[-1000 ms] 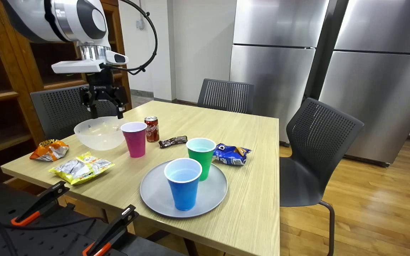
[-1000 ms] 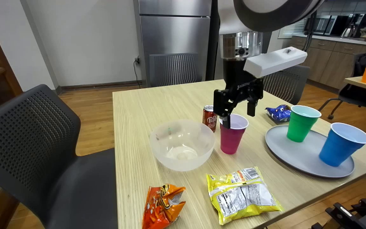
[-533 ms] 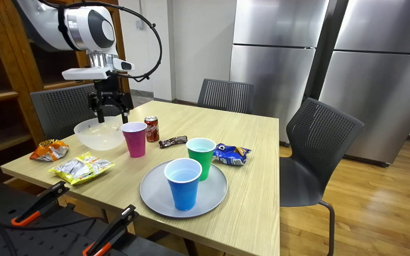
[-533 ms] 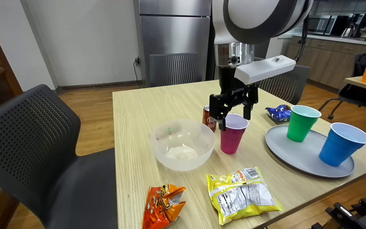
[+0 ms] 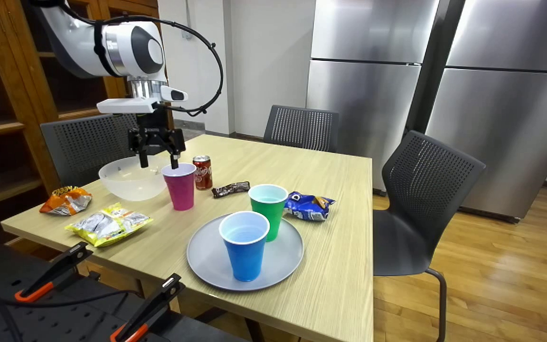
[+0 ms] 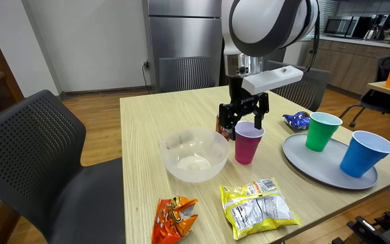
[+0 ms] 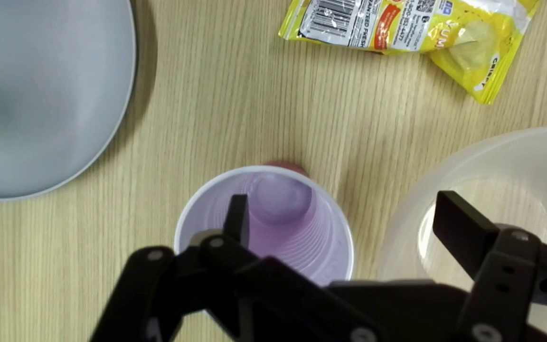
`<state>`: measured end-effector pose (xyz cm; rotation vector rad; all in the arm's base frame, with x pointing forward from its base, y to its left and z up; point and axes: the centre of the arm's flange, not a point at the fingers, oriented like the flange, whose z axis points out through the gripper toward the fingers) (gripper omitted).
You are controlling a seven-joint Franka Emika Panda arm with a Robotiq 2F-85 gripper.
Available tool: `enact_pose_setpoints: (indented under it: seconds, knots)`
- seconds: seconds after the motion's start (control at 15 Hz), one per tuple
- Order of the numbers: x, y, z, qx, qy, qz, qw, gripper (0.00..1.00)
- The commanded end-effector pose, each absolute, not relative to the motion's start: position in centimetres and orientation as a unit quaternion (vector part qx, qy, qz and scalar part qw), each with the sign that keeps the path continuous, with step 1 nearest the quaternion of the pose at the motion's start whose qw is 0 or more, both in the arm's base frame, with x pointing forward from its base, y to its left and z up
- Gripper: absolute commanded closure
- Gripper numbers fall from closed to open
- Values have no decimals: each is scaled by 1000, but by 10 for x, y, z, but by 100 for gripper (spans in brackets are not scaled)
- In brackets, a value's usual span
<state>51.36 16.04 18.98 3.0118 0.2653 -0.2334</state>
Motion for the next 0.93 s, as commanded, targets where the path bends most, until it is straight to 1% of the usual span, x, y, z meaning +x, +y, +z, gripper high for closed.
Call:
enact_pose_setpoints:
  seconds: [0.0,0.4,0.47,0.53,0.6,0.8,0.87]
  knots:
    - [532,167,186,993,75,-77,55,0]
    - [542,167,179,994,67,-75,50,0]
    - [544,167,178,994,66,-76,48,8]
    - [544,167,177,994,64,-76,48,26]
    - [545,166,177,994,64,-76,47,32]
    - [545,166,176,994,61,-76,46,58]
    - [545,166,176,994,60,-76,45,65]
